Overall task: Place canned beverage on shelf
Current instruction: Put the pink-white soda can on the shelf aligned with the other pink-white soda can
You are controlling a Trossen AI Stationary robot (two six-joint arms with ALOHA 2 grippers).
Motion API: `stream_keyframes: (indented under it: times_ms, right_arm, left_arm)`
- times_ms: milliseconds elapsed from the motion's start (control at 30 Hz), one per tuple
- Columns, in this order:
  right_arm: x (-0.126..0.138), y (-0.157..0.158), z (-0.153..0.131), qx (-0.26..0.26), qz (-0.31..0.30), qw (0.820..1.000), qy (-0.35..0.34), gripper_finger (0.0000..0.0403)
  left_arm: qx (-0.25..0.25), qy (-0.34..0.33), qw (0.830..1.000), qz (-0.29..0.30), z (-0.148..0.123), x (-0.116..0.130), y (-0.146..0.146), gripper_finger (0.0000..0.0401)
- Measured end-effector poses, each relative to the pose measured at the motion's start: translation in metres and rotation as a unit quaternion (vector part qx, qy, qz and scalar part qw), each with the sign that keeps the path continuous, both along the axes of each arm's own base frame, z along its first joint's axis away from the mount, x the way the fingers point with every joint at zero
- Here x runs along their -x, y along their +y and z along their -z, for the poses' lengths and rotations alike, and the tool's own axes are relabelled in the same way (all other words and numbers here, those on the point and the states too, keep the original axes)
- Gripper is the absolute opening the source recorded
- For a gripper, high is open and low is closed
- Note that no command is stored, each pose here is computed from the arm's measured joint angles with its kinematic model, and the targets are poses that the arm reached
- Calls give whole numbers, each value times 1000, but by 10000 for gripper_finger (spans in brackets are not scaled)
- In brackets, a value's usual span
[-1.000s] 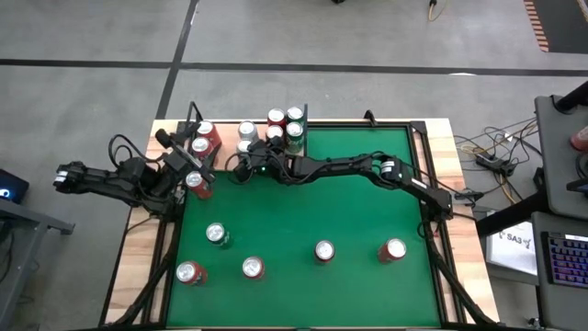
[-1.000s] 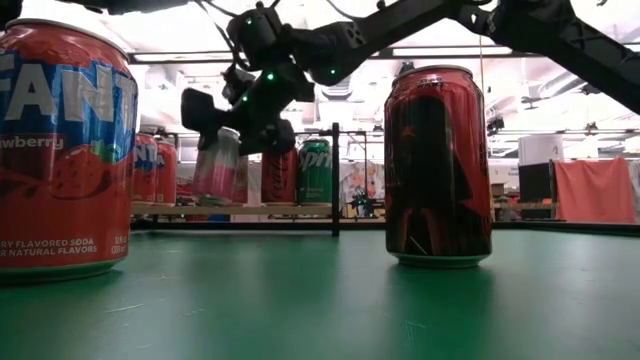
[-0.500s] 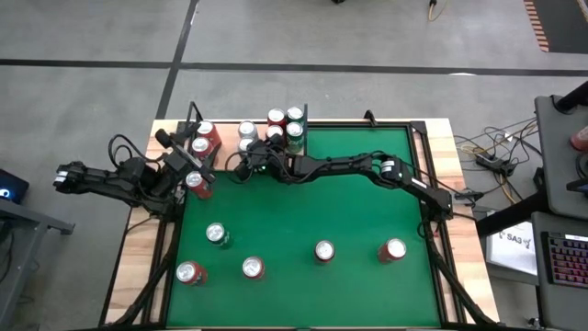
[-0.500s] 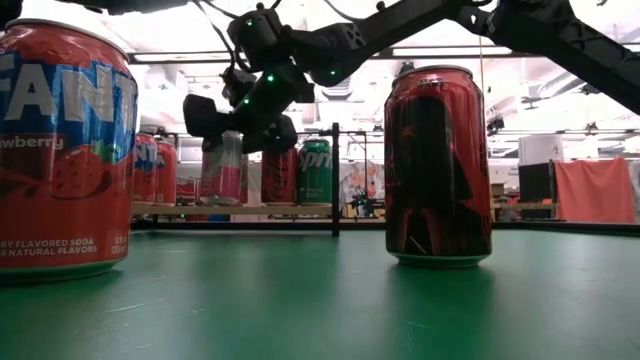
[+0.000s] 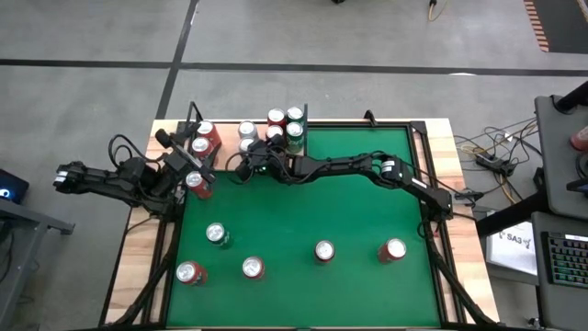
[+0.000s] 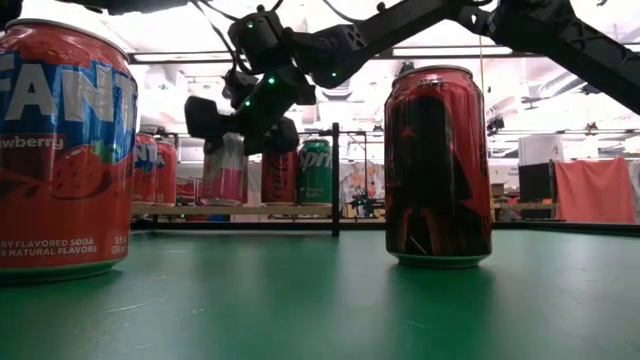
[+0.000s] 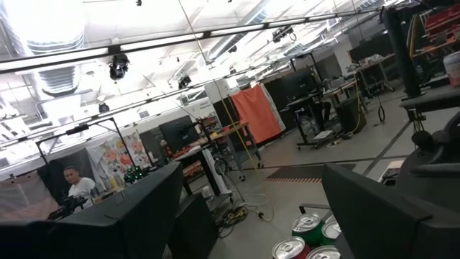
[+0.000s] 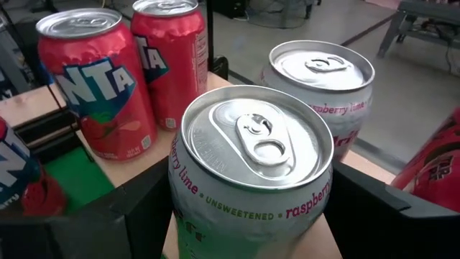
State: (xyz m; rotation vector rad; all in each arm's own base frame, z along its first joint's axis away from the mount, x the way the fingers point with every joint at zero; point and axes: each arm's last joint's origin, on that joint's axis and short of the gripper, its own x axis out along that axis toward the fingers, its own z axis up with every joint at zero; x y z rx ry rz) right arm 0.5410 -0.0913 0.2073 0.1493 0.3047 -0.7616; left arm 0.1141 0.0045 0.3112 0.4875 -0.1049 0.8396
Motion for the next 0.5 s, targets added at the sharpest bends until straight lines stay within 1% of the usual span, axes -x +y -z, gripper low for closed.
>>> stream_keyframes:
  times_ms: [167,233,367,433,500]
  right_arm:
    - [0,0,0,-6,5,1000,-6,288]
    - [0,0,0,-7,4,1000,-6,307]
    - [0,0,0,-3,1,1000,-1,360]
    - [0,0,1,0,-1,1000,3,373]
    - [0,0,0,1,-1,1000,3,378]
  left_arm:
    - [0,1,1000,0,0,0,0,318]
    - [0,0,1000,0,0,0,0,318]
    - [0,1,1000,0,0,0,0,318]
    - [0,1,1000,0,0,0,0,318]
    - [0,1,1000,0,0,0,0,318]
